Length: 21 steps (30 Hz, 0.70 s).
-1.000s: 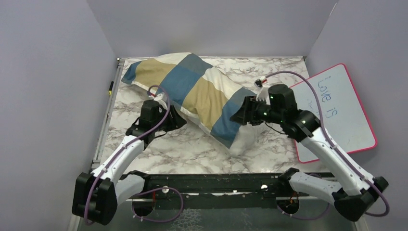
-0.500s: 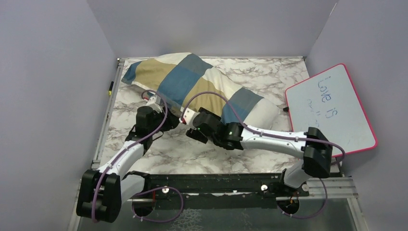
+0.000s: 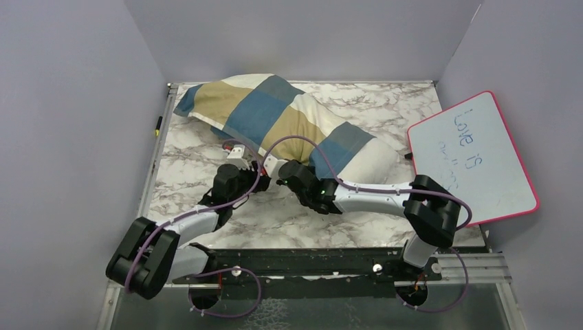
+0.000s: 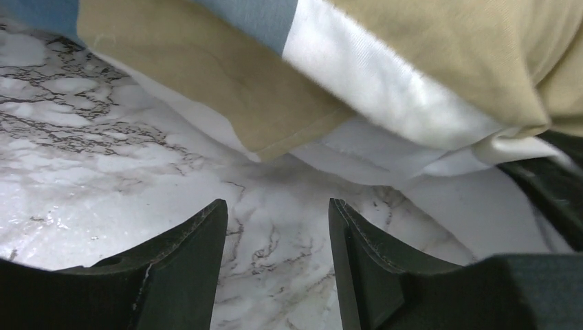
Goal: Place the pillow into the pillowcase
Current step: Stuff the pillow into the pillowcase.
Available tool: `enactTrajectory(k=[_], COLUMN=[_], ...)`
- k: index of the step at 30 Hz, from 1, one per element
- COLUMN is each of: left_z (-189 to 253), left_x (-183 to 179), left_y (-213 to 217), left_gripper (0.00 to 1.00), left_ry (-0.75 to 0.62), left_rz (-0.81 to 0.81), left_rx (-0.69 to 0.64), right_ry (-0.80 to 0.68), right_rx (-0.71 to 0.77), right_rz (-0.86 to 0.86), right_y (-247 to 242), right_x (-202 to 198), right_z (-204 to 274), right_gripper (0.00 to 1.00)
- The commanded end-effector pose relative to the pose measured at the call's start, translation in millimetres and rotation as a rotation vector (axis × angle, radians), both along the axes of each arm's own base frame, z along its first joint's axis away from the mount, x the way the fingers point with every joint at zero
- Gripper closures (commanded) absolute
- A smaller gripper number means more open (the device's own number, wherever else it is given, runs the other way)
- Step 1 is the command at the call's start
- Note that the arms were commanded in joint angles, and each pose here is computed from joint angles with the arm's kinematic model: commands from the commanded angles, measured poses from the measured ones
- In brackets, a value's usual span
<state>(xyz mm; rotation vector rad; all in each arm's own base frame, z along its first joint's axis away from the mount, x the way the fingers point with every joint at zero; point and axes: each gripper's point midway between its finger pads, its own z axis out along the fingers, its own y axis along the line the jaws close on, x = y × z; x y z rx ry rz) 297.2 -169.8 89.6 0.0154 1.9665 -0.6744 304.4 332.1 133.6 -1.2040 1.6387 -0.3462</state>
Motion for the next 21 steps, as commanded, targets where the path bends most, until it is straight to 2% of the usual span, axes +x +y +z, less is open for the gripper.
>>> enactTrajectory(k=[1,8,14,21], left_z=[4,-3,-1,-17], left_x=[30,50,64,67], left_y=[12,24,14,-2], left_gripper=[0.41,0.43,0.45,0.44], left_ry=[-0.102,-0.128,-0.167,-0.146], left_rz=[0.115,0.221,0.198,0.162], left_rx=[0.101,0.152,0.153,0.147], right_ry=[-0.011,0.069,0.095,0.110], right_rx=[0.198,0.339,0.390,0.437], right_rz=[-0.010,-0.013,-0.028,-0.049], right_y=[14,21,20,18], right_x=[12,9,10,16], right_z=[27,29,27,30], right_gripper=[1.00,1.00,1.00,1.00])
